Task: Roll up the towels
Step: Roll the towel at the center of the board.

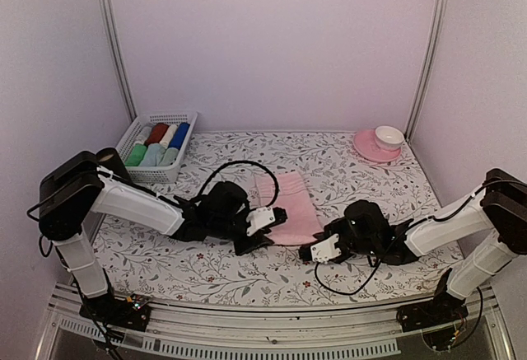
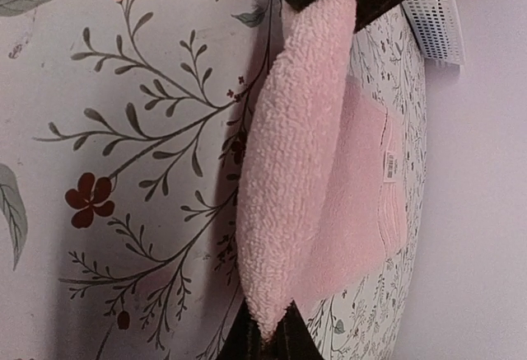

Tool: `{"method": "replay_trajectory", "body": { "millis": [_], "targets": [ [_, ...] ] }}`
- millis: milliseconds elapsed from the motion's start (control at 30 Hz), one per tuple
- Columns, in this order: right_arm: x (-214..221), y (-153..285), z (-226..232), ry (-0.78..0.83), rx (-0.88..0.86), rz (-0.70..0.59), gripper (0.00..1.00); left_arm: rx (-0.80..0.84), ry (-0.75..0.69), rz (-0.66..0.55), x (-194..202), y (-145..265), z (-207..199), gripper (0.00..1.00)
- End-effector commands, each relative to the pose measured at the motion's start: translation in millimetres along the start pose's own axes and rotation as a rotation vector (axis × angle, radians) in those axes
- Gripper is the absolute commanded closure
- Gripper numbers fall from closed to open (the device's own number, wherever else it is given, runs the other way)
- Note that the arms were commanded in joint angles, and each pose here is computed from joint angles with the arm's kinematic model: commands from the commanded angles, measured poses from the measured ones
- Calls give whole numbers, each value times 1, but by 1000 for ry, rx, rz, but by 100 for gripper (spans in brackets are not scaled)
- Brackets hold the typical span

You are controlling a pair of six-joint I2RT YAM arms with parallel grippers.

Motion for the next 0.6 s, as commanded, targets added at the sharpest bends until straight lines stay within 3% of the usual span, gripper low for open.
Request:
{"method": "replay_trajectory", "body": {
  "millis": [0,67,133,567],
  "targets": [
    [-8,4,-3,-23,-39,-20,97,18,0,-2,2,4,3,47],
    [-11,5,-1,-44,-95,-22,97,23,-18,-24,-2,10,2,28],
    [-13,4,0,-62,-142,-22,97,37,-36,-51,-5,14,0,23],
    [-18,-1,-20,-348,-457,-24,97,177,-122,-113,-15,12,-28,27]
  ]
}}
Point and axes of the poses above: each gripper's point midway between its finger pads, its own y axis back along the fingers, its own z axis along the line the jaws close on, x = y × z, the point moved 8 cm from there along y, back along the fingers, and after that the axes turned 12 degrees about -y, right-handed, at the moved point
